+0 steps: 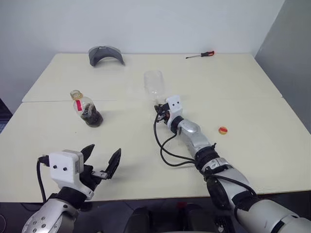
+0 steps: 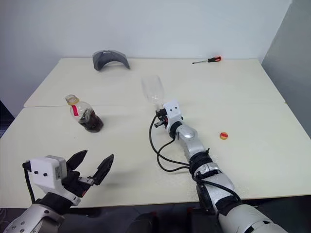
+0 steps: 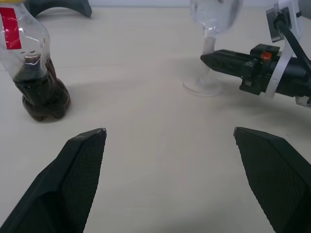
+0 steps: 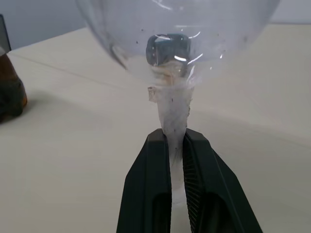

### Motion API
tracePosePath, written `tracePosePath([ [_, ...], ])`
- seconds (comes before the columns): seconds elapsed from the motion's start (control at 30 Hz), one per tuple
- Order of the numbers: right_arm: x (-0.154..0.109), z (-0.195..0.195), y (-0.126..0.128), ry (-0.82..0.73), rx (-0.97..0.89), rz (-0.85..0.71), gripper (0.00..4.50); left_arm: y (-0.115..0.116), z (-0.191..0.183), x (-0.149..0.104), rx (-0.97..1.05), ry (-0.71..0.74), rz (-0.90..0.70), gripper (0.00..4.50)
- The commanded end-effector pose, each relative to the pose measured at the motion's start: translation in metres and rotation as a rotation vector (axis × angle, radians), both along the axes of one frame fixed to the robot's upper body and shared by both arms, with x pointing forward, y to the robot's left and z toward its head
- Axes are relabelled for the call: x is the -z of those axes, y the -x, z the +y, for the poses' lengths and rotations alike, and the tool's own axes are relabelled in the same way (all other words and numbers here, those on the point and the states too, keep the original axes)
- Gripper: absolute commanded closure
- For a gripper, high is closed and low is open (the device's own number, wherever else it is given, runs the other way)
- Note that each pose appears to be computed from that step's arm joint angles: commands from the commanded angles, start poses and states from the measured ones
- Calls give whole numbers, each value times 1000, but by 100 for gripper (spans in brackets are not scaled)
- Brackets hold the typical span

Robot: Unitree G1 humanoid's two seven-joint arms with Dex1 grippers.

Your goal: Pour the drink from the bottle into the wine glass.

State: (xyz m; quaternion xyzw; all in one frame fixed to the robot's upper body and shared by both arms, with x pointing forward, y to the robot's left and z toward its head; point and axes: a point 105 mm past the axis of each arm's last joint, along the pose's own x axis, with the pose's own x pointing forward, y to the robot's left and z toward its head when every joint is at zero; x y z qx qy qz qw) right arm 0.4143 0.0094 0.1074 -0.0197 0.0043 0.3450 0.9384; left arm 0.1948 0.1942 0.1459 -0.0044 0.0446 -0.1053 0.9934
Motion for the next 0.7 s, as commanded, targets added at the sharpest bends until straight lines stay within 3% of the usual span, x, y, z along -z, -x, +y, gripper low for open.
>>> tracePosePath([
  [0.03,24,-13,6,54,3,100,440,-3,0,-3,7,-13,-15,0],
  [0.5,3,-9,5,60,-11,43,440,-29,3,-9,40,-27,-69,0],
  [0.7,1,-13,5,50,-23,47,236,-29,2,-8,43,-25,-71,0],
])
